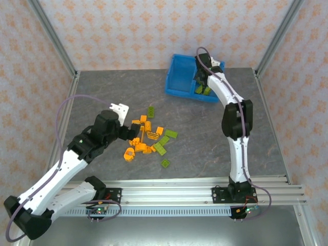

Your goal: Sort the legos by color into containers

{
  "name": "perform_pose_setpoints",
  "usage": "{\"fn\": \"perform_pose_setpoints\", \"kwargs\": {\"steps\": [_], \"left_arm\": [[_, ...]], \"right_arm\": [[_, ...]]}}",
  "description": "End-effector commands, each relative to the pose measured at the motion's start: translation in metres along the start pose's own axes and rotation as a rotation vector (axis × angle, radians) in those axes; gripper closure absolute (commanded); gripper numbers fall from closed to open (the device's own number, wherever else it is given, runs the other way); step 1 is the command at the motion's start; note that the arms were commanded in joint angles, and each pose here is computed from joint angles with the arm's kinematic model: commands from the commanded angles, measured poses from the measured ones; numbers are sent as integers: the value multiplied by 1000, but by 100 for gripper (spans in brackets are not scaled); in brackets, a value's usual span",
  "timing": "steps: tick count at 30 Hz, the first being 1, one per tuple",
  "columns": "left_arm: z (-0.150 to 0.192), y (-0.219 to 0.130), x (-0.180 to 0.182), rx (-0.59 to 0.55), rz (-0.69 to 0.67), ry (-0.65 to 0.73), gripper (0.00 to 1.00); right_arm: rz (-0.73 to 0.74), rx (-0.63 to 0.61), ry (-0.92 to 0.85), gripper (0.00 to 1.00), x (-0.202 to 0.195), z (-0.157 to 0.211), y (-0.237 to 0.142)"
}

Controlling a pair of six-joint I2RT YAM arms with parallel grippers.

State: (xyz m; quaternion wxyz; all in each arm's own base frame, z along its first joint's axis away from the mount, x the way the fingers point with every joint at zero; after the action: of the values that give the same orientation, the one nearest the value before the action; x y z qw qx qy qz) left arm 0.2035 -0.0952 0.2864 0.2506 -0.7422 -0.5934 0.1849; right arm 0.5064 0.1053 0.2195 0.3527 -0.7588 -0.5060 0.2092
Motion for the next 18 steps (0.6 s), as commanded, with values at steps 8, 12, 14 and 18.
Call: {"fn": "perform_pose_setpoints", "kwargs": {"steps": [8, 12, 14, 18], "left_arm": [[-15, 24, 6, 250, -89, -309, 0], [-2, 47, -1, 342, -85, -385, 2], [7, 61, 0, 366, -131, -375, 4], [31, 94, -4, 405, -135, -354, 6]], "right_arm": [[-238, -7, -93, 8, -24, 83, -139], [-455, 82, -162, 7, -31, 140, -202], [-542, 113, -211, 7, -36, 167, -230], [-616, 126, -235, 6, -56, 202, -266]]}}
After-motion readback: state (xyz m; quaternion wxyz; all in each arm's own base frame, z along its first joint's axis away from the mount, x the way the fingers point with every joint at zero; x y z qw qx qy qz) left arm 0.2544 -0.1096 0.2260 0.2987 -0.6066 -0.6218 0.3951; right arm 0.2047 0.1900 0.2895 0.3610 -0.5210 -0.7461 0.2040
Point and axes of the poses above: each hand's point on the last joint's axis, 136 mm out from that joint toward the fingers, its own y axis out along the fingers, its own x axis along the line the jaws close on, z = x × y, the point moved 9 cm from there along -y, back along the fingers, and after that the axes turned 3 degrees about -y, right-handed, at the moved point
